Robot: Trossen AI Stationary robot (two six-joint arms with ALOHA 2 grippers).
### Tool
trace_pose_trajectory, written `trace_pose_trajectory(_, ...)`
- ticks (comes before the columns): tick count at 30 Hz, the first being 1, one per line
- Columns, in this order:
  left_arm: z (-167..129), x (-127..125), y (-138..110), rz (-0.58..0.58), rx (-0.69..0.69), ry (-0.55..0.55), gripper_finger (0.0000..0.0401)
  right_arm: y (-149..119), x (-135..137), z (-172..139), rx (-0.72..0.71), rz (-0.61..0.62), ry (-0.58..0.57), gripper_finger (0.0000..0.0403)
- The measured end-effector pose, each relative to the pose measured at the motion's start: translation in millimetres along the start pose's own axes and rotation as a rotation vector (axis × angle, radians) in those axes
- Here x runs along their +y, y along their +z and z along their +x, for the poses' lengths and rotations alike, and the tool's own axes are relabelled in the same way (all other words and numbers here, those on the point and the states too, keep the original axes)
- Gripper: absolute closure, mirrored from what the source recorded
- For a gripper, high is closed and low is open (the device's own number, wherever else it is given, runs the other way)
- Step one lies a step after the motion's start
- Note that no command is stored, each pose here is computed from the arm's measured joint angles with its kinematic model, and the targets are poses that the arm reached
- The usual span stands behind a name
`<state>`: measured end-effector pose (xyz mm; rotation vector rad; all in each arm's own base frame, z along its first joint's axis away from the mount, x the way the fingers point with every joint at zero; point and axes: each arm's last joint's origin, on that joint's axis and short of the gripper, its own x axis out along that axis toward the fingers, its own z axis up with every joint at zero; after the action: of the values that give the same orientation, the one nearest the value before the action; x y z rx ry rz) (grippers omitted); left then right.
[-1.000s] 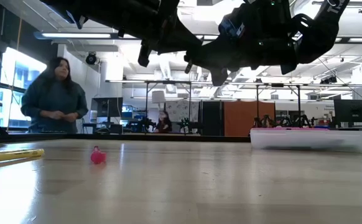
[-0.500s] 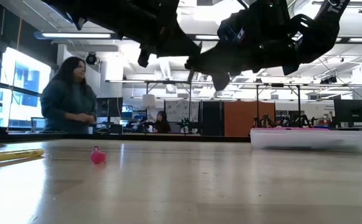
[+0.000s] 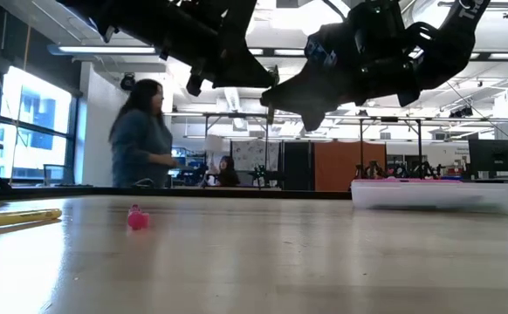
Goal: Pick & place school supplies into a supply box
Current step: Put the green crayon into the pink supply box
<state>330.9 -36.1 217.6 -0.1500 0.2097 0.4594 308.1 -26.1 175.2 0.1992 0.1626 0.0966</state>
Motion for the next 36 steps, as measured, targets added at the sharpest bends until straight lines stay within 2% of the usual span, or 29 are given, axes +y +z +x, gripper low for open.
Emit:
trace_pose_trajectory(7, 0, 0, 0, -0.009, -0.002, -0.008, 0.0333, 0, 0, 0, -0.003, -0.008, 0.003, 0.0389)
trace_pose_trajectory(11, 0, -1, 0, -0.007, 0.007, -0.027, 0.0299, 1, 1, 0, -0.004, -0.020, 0.009, 0.0392)
trace_pose_trajectory(15, 0, 0, 0, -0.008, 0.002, 0.005, 0.0258, 1, 0, 0, -0.009, -0.021, -0.023, 0.0380)
trace_pose_trajectory(19, 0, 1, 0, -0.008, -0.007, 0.037, 0.0233, 1, -3, -4, 0.038, -0.054, -0.134, 0.0384)
trace_pose_trajectory(24, 0, 2, -1, -0.003, -0.003, 0.047, 0.0227, 11, -2, -33, 0.223, -0.111, -0.395, 0.0396)
trace_pose_trajectory(29, 0, 3, -5, 0.024, 0.032, 0.066, 0.0235, 20, 8, -85, 0.415, 0.068, -0.553, 0.0380)
trace_pose_trajectory(33, 0, 3, -6, 0.028, 0.038, 0.068, 0.0241, 10, 14, -125, 0.617, 0.231, -0.707, 0.0381)
trace_pose_trajectory(36, 0, 3, -5, 0.027, 0.036, 0.070, 0.0245, 1, 17, -142, 0.745, 0.337, -0.789, 0.0390)
